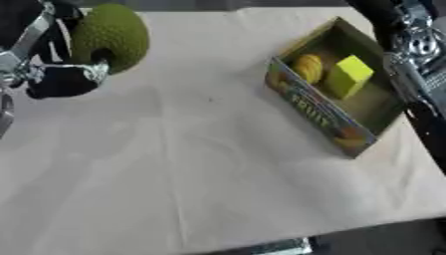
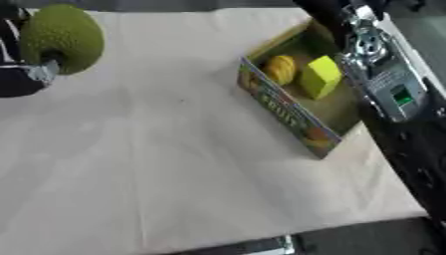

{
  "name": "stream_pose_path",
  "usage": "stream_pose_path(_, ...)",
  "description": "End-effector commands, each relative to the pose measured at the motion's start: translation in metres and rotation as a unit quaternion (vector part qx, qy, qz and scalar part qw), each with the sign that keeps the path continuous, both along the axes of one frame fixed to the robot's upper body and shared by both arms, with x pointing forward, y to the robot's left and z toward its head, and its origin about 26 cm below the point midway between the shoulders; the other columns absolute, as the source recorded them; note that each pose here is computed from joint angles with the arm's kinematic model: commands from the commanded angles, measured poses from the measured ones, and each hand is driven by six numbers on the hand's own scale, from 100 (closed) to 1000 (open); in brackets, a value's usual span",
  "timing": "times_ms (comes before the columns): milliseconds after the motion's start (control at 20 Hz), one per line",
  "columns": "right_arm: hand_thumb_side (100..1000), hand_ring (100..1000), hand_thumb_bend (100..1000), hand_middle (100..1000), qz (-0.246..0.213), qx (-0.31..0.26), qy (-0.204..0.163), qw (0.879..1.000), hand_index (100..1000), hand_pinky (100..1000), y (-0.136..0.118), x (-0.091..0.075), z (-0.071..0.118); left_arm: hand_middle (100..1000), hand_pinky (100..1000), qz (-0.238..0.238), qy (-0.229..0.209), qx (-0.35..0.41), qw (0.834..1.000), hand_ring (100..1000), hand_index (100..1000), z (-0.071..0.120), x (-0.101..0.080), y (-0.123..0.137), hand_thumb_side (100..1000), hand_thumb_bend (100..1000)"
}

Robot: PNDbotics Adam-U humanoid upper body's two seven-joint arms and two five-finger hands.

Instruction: Pick up the objects with one hand, pass them to the other hand, and then place them into the box on the other side of the table.

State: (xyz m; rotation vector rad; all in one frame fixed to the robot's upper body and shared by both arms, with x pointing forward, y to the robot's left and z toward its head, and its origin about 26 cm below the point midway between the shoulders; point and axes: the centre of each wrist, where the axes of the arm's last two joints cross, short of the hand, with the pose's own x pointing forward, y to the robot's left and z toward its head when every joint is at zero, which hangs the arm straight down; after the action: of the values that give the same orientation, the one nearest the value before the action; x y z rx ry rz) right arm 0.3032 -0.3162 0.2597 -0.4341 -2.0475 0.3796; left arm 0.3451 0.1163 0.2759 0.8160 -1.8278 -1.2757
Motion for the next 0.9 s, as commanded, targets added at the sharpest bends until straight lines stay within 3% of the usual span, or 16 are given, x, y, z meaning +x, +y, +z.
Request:
stream_pose_path(50,560,772,100,750,0.069,-0.087,-0.006,0.994,898,921,0.008,-0.008,0.016,466,362,-0.015,-0.019,0.006,1.000,408,548,0.007,-0.006,-0.003,176,100)
stream_pose_path(250,756,822,100,803,0.183,-0.202,0.033,0.962,912,932,0.022,-0.007,0.023,467,366,-0.029,-0.021,0.023,0.999,412,548,0.006,-0.008,-0.007,170,100)
stream_pose_path(500,863,844,100,822,0.261,-0.285,0.061,0.920,923,943,0.042,-0.004,0.032,468,369,-0.046,-0.026,0.035,0.998,413,548,0.005,-0.012,-0.012,158,100)
stream_pose_path(650,858,848,100,825,0.285,-0.301,0.060,0.908,921,946,0.052,-0.003,0.035,469,372,-0.057,-0.032,0.041,0.997,416,548,0.006,-0.015,-0.013,135,100)
stream_pose_path(800,713,848,100,825,0.279,-0.326,0.033,0.903,905,933,0.062,-0.003,0.047,470,375,-0.061,-0.029,0.049,0.997,419,548,0.004,-0.015,-0.014,145,100)
stream_pose_path(900,672,846,100,824,0.273,-0.358,0.009,0.893,898,922,0.072,-0.003,0.057,470,377,-0.063,-0.023,0.056,0.996,421,548,0.000,-0.014,-0.015,142,100)
